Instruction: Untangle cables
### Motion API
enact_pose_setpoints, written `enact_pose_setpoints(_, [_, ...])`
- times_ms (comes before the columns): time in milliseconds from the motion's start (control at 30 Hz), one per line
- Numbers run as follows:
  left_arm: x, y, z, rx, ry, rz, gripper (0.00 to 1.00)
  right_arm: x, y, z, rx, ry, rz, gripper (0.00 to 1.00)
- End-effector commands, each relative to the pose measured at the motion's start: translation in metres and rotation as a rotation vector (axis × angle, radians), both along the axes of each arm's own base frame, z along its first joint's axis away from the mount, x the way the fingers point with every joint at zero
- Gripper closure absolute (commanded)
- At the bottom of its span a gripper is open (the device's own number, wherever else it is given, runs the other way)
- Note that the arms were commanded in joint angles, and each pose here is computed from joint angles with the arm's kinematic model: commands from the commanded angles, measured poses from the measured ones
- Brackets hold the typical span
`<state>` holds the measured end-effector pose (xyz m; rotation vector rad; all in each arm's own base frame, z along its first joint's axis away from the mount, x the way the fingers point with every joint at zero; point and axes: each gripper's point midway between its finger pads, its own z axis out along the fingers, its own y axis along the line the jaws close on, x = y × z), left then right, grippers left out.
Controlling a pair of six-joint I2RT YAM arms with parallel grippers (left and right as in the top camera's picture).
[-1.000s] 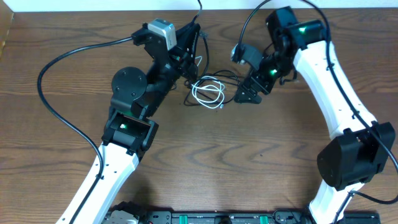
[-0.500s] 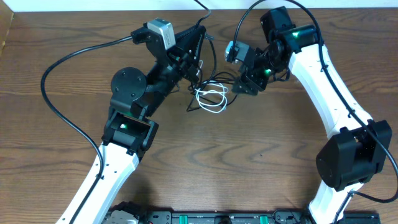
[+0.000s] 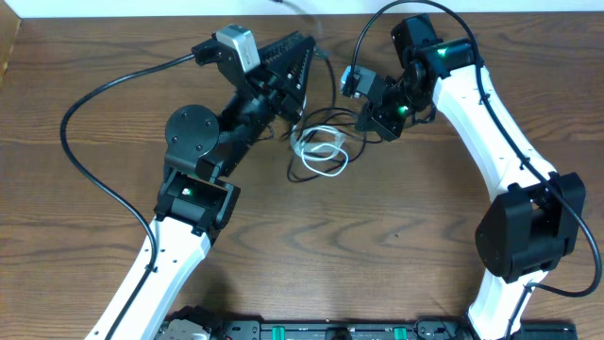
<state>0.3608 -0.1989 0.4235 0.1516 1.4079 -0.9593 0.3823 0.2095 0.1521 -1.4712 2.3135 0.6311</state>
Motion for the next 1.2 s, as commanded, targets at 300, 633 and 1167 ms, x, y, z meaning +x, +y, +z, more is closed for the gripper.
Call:
enact_pose_setpoints(300, [0.001,0.000,-0.005,0.072,-0.005,0.014,0.49,0.033,-0.028,0.021,0.130,0.024,-0.221,0.99])
enact_pose_setpoints(633, [0.008,-0.003,-0.072,0.244,0.186,0.010,0.14,0.066,-0.064,0.119,0.230,-0.158,-0.399,0.99])
enact_pose_setpoints(1167, [0.045,-0.018,-0.200,0.404,0.479,-0.022,0.08,0.030,-0.110,0.356,0.435,-0.671,-0.641,0.99])
